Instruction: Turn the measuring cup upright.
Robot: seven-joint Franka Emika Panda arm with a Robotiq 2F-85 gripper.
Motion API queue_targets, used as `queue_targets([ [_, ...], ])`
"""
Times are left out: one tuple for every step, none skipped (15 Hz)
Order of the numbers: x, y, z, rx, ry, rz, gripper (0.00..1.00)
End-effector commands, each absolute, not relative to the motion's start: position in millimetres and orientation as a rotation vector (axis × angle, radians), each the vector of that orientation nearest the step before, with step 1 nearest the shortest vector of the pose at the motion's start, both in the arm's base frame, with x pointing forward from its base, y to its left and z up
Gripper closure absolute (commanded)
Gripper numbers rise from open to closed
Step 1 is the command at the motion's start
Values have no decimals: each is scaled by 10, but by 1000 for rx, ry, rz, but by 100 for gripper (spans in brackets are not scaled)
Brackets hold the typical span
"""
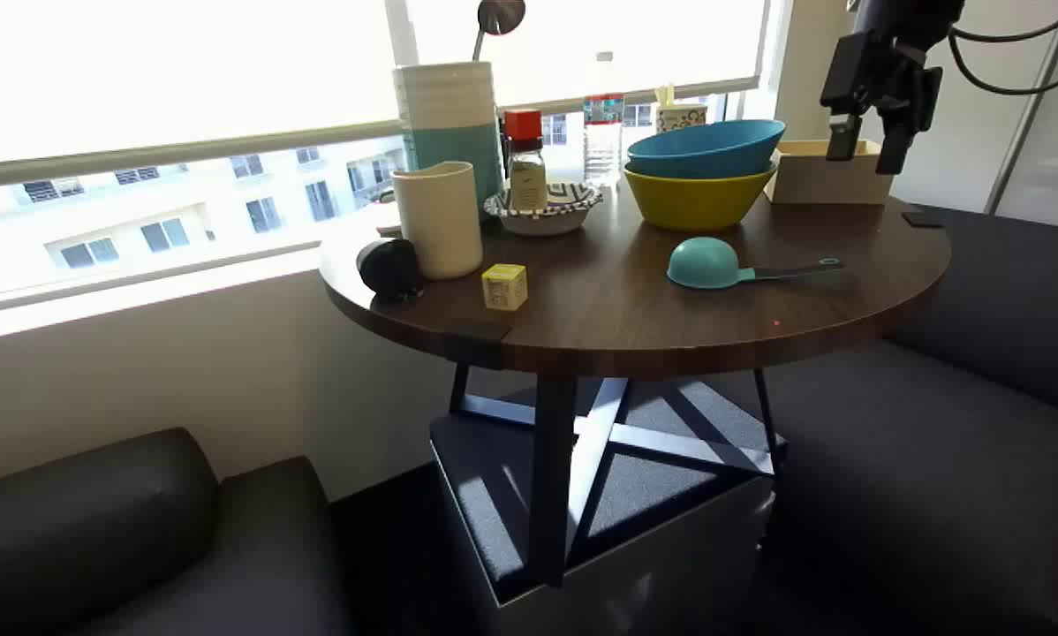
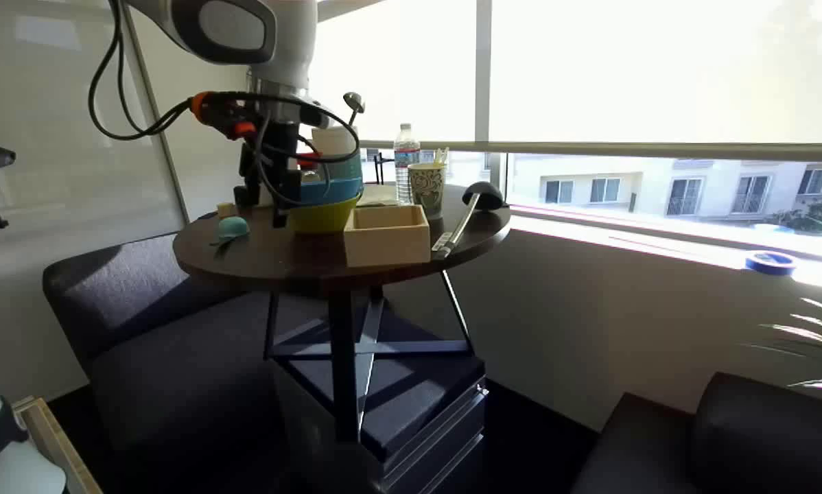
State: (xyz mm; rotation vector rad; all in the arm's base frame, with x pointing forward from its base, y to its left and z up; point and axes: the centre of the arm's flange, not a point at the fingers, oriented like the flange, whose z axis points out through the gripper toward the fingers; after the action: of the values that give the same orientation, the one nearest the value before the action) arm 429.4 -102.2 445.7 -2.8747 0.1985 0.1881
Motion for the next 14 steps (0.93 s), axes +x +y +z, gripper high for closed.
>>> queue_targets([
  [4294, -1022, 4457, -2875, 198, 188, 0],
  [4294, -1022, 4457, -2875, 198, 188, 0],
  [4294, -1022, 4457, -2875, 198, 188, 0],
  [4294, -1022, 4457, -2875, 198, 188, 0],
  [4294, -1022, 4457, -2875, 198, 188, 0],
  [4273, -1028, 4443, -2843, 192, 234, 0],
  [4240, -1032, 4410, -2823, 182, 282, 0],
  [4203, -1043, 4365, -2796, 174, 339, 0],
  [4171, -1051, 4326, -2769, 167, 390, 0],
  [4135, -1061, 4285, -2727, 159, 449, 0],
  [4103, -1055, 4257, -2689, 152, 489, 0],
  [4073, -1049, 4219, -2644, 136, 526, 0],
  [4048, -1034, 4187, -2591, 115, 558, 0],
  [4026, -1013, 4150, -2547, 102, 582, 0],
])
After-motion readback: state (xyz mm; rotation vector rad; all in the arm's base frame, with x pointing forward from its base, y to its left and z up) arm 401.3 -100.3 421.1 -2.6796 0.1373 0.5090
